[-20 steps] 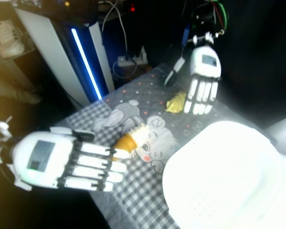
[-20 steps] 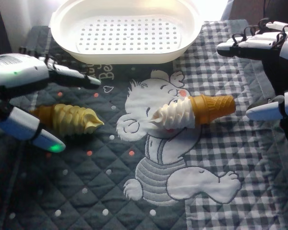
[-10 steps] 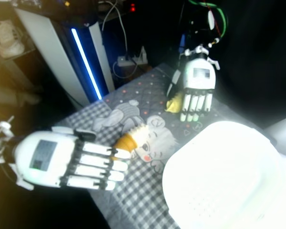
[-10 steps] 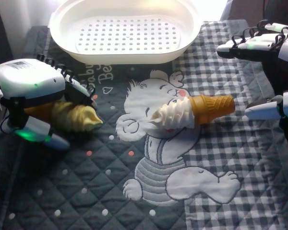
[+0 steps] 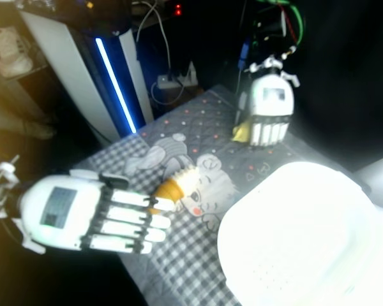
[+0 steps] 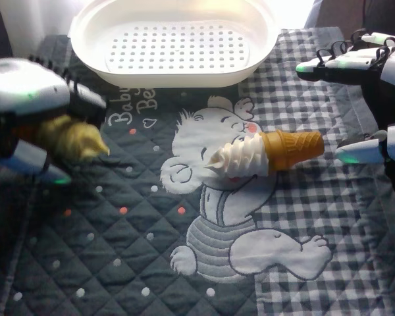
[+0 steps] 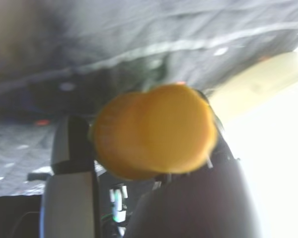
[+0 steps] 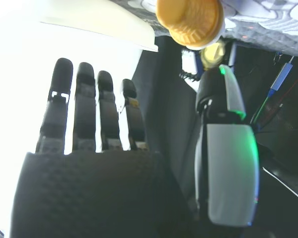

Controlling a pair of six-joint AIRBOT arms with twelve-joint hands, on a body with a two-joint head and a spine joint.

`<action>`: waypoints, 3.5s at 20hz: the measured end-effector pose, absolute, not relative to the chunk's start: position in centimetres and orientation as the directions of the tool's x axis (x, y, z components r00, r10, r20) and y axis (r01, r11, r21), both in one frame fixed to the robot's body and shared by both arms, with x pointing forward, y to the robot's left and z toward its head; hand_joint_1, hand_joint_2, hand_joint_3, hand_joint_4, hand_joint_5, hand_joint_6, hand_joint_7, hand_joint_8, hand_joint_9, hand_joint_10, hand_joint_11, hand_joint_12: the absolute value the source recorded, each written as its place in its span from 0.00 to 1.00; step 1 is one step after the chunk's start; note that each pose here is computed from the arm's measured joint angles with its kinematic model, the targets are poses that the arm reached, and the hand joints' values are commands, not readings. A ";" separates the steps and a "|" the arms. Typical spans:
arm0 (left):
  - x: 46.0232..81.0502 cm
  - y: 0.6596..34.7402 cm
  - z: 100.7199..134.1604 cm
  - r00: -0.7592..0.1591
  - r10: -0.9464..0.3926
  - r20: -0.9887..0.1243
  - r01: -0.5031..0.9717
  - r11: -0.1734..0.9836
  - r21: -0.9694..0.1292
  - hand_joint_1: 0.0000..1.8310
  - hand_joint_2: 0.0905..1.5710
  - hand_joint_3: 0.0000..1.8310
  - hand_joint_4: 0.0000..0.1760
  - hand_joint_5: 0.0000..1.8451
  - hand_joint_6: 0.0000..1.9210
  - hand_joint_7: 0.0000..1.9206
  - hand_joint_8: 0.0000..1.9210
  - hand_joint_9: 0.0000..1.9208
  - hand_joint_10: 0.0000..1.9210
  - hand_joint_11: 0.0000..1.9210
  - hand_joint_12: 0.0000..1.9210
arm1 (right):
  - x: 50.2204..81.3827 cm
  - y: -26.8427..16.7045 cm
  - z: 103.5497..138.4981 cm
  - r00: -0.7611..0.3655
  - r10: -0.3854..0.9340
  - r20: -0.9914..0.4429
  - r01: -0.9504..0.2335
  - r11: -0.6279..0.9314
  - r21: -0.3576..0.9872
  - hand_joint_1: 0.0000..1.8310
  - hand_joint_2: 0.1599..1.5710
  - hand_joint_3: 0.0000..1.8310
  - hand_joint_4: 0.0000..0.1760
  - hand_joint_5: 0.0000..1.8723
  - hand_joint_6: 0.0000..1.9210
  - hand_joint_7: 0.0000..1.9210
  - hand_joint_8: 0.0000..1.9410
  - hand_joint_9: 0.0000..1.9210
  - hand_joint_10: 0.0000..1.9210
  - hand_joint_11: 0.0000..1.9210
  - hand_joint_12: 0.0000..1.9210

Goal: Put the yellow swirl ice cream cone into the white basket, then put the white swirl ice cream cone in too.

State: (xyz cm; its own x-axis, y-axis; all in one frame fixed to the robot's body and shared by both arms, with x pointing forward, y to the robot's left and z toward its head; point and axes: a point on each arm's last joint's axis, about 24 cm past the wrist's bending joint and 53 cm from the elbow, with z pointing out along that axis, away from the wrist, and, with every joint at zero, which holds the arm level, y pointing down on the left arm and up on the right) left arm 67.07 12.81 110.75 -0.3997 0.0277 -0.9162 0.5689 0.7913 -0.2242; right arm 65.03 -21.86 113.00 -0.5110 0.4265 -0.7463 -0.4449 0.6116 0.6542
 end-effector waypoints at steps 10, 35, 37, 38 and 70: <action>72.5 7.4 123.1 -0.135 -0.165 -0.977 0.653 0.727 -0.213 0.73 0.71 0.00 0.00 0.57 0.42 0.41 0.67 0.43 0.74 0.38 0.79 | 65.4 -21.4 112.2 -0.516 0.428 -0.741 -0.445 0.605 0.660 0.38 0.64 0.00 0.26 0.14 0.00 0.18 0.00 0.22 0.00 0.02 0.64; 75.8 7.5 119.1 -0.244 -0.142 -0.959 0.560 0.787 -0.259 0.40 0.51 0.00 0.92 0.13 0.00 0.10 0.00 0.13 0.00 0.06 0.37 | 65.6 -17.8 112.8 -0.556 0.490 -0.671 -0.482 0.467 0.741 0.38 0.61 0.00 0.24 0.17 0.00 0.16 0.00 0.16 0.00 0.04 0.35; 73.2 8.8 121.2 -0.199 -0.213 -0.957 0.602 0.744 -0.291 0.46 0.52 0.00 0.74 0.13 0.00 0.10 0.00 0.11 0.00 0.00 0.40 | 65.2 -17.8 114.7 -0.536 0.525 -0.661 -0.513 0.419 0.749 0.38 0.62 0.00 0.09 0.21 0.01 0.17 0.00 0.14 0.00 0.03 0.27; 72.0 9.5 122.2 -0.178 -0.250 -0.952 0.619 0.724 -0.306 0.47 0.54 0.00 0.56 0.13 0.00 0.08 0.00 0.07 0.00 0.00 0.30 | 65.2 -18.0 115.7 -0.523 0.543 -0.657 -0.529 0.398 0.749 0.35 0.62 0.00 0.00 0.23 0.00 0.19 0.00 0.16 0.00 0.04 0.26; 60.1 20.8 121.0 -0.183 -0.609 -0.771 0.528 0.601 -0.600 0.53 0.43 0.00 0.00 0.26 0.01 0.19 0.00 0.19 0.01 0.00 0.71 | 65.4 -10.2 107.8 -0.605 0.126 -0.786 -0.585 0.600 0.546 0.72 0.54 0.01 0.00 0.36 0.01 0.34 0.56 0.40 0.89 0.41 0.99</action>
